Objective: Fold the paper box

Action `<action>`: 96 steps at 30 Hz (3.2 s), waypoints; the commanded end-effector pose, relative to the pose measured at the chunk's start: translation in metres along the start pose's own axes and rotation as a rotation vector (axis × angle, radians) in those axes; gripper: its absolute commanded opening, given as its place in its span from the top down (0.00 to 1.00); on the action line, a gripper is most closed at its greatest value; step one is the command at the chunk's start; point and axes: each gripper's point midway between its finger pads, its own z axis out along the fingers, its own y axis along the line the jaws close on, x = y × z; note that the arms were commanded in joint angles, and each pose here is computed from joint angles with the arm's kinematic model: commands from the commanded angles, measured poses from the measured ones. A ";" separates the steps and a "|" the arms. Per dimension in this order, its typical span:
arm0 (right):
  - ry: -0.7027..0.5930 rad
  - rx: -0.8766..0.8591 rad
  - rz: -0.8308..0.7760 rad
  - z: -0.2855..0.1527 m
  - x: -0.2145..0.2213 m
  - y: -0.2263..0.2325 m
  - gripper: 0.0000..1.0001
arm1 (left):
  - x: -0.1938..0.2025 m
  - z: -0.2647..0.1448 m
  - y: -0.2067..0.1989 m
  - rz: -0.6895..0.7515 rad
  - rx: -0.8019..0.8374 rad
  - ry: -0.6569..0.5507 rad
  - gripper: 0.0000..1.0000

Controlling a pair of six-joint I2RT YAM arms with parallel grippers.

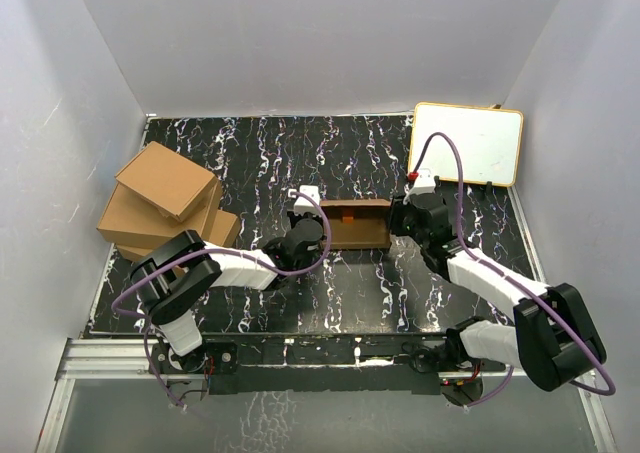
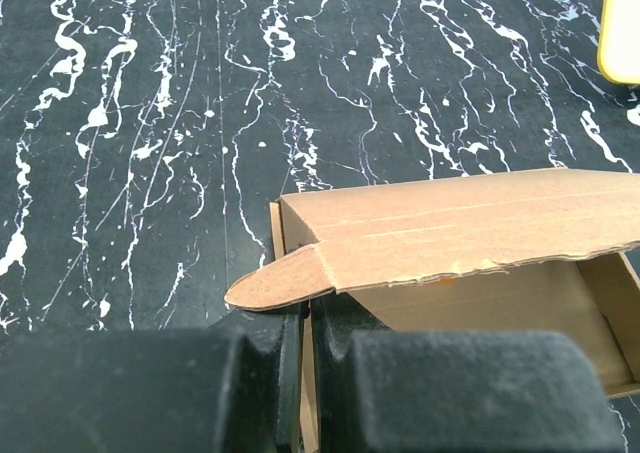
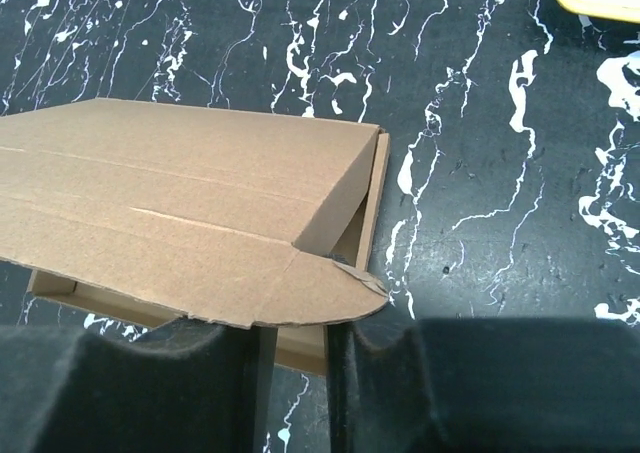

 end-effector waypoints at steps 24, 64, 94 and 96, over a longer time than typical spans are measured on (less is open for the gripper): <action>0.031 -0.172 -0.018 -0.082 -0.032 0.011 0.17 | 0.009 -0.010 -0.020 0.010 0.065 0.066 1.00; 0.325 -0.646 -0.251 -0.027 -0.005 0.054 0.72 | 0.002 -0.082 -0.030 -0.068 0.363 0.222 0.34; 0.157 -0.667 0.064 -0.035 -0.035 -0.018 0.32 | 0.010 -0.002 -0.013 -0.452 0.456 0.670 0.09; 0.180 -0.614 0.163 -0.027 -0.030 -0.034 0.30 | 0.015 0.002 -0.011 -0.461 0.443 0.687 0.09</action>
